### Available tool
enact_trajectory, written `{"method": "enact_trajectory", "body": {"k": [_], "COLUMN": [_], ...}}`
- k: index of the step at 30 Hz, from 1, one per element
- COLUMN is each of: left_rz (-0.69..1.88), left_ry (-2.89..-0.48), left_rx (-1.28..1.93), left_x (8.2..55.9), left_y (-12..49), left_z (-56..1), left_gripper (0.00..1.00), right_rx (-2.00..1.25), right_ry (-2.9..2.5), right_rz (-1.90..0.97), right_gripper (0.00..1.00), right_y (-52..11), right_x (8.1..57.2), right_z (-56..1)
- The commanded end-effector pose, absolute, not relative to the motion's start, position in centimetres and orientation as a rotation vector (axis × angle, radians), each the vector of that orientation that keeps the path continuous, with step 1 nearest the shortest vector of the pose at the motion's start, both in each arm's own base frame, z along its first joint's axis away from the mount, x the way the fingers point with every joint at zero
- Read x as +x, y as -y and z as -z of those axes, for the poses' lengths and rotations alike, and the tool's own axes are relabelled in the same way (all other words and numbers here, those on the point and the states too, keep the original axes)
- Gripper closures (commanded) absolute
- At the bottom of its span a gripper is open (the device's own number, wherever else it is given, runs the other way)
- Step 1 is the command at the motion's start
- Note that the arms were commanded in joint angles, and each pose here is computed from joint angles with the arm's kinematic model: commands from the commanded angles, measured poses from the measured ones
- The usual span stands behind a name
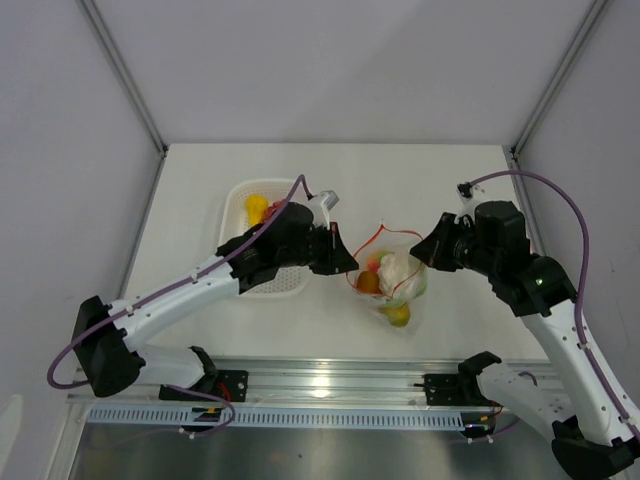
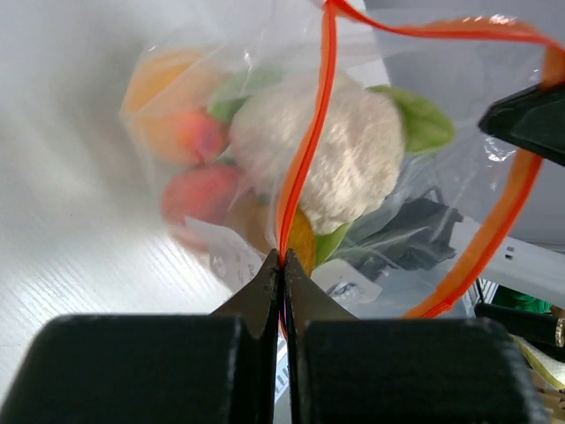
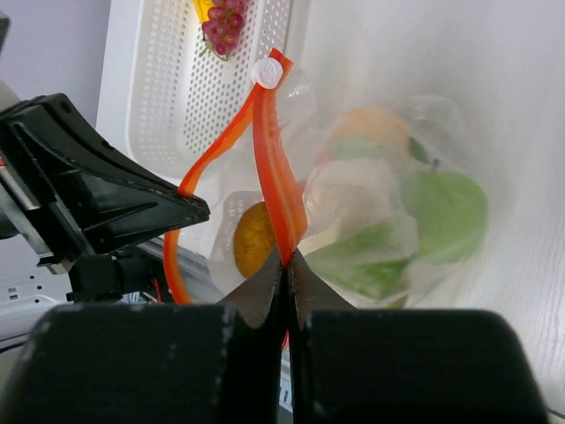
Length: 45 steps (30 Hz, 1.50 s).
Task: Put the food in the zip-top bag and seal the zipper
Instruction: Adjust the zipper food storage bag at the center of the board, then pick up the fake fruit from the bin.
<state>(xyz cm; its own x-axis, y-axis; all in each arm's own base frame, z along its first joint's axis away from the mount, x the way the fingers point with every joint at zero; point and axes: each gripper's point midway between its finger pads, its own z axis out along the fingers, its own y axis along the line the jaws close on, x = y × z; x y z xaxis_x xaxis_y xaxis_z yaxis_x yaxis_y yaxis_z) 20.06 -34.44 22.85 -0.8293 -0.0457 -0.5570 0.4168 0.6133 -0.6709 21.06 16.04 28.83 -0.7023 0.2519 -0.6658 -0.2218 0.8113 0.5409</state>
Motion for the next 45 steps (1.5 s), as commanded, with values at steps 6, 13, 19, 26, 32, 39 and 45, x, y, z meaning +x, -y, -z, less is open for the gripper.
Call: {"method": "enact_trajectory", "body": {"k": [6,13,19,26,32,39,45], "left_rz": [1.11,1.066,1.01,0.762,0.462,0.29,0.154], "left_ry": [-2.299,-2.21,-2.076,-2.216,-2.312,-2.424,-2.47], "left_rx": [0.285,0.328,0.331,0.002,-0.211,-0.272,-0.304], "left_x": [20.7,21.6,22.8,28.1,34.1,38.9,40.5], "left_y": [34.2,33.4,31.3,24.4,19.2,16.0,14.9], "left_z": [-22.5,-23.6,-27.2,-25.5,-22.9,-17.5,-14.2], "left_gripper": [0.99,0.55,0.07,0.01,0.01,0.12,0.12], "right_rx": [0.022,0.025,0.027,0.021,0.013,0.003,0.0], "right_ry": [-2.207,-2.23,-2.254,-2.264,-2.276,-2.285,-2.294], "right_rz": [-0.799,-0.774,-0.766,-0.752,-0.739,-0.729,-0.717], "right_gripper": [1.0,1.0,1.0,1.0,1.0,1.0,1.0], "right_y": [-16.4,-16.3,-16.5,-16.6,-16.8,-16.8,-16.6], "right_x": [21.1,21.4,21.8,22.3,22.8,23.1,23.2], "right_z": [-28.9,-27.9,-26.8,-26.3,-25.7,-25.1,-24.5]}}
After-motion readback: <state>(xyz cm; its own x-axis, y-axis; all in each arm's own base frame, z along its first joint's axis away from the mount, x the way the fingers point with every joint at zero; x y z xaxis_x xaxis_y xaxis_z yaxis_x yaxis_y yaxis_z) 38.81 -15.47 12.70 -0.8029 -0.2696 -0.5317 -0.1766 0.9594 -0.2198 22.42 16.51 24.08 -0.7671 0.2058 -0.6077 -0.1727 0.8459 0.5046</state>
